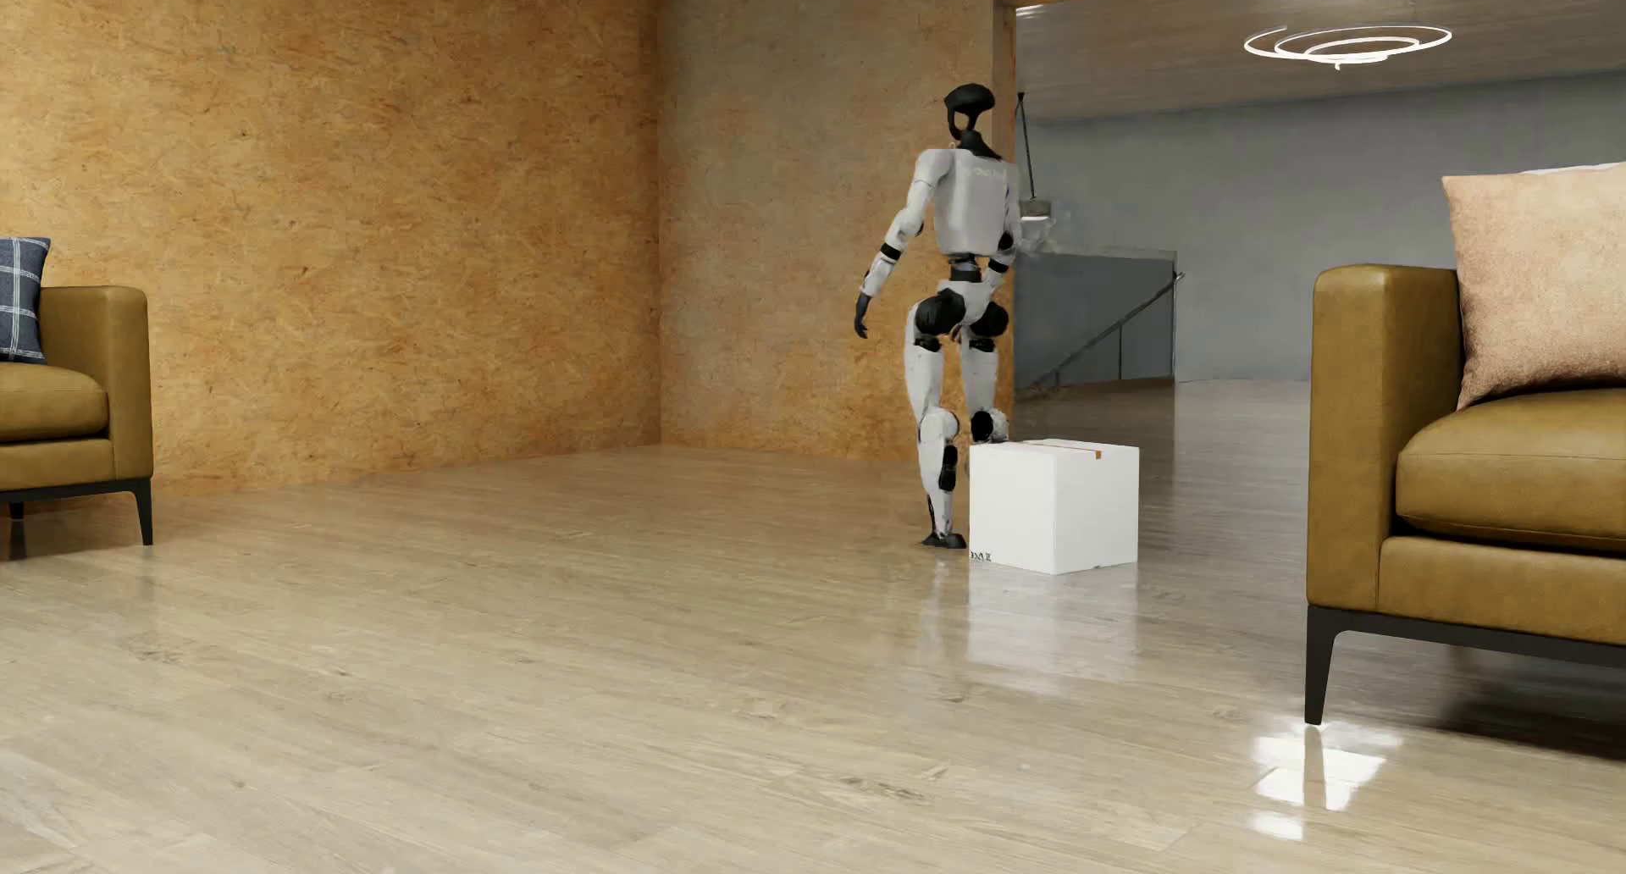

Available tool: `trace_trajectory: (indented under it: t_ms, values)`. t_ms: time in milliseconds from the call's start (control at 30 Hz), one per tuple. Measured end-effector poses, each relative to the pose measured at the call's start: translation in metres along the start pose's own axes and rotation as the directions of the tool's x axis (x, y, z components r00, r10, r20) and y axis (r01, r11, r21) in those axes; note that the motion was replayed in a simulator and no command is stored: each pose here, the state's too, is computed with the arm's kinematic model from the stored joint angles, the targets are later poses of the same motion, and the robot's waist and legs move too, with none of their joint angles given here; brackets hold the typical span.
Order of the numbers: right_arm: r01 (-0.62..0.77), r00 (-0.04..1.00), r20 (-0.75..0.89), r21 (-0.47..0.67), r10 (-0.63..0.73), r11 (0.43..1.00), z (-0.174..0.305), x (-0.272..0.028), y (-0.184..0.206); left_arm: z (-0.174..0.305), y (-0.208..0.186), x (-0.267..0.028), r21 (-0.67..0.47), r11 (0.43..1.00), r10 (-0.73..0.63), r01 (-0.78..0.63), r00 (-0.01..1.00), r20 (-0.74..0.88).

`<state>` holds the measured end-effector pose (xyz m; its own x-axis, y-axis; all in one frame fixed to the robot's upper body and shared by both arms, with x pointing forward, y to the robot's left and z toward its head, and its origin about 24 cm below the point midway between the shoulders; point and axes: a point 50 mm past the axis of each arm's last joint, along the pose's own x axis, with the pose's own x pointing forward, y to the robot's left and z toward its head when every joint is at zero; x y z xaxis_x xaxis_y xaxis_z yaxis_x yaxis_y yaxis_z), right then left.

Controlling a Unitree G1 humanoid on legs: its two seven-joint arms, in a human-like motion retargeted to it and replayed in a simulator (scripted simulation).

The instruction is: Sit on the white box

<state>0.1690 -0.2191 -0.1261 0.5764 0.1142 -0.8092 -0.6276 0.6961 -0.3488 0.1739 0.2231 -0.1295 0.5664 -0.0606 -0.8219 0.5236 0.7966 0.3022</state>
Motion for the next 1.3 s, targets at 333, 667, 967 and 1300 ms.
trace_trajectory:
  t_ms: [333, 667, 967, 1300]
  values:
    - [-0.007, 0.98, -0.199, 0.075, 0.022, 0.997, -0.056, -0.019, 0.013, -0.046, -0.056, -0.014, -0.144, 0.982, -0.142, 0.124, 0.982, -0.123]
    - [-0.057, 0.99, -0.126, 0.093, 0.068, 0.994, -0.037, -0.012, 0.03, -0.043, -0.047, -0.011, -0.129, 0.988, -0.102, 0.086, 0.987, -0.124]
    - [-0.017, 0.987, -0.158, 0.078, 0.029, 0.997, -0.031, -0.006, 0.018, -0.02, -0.041, -0.003, -0.046, 0.993, -0.113, 0.11, 0.991, -0.075]
    - [0.143, 0.918, 0.378, -0.602, 0.123, 0.785, 0.172, 0.003, -0.053, 0.174, 0.019, 0.002, 0.378, 0.917, -0.062, -0.126, 0.891, 0.449]
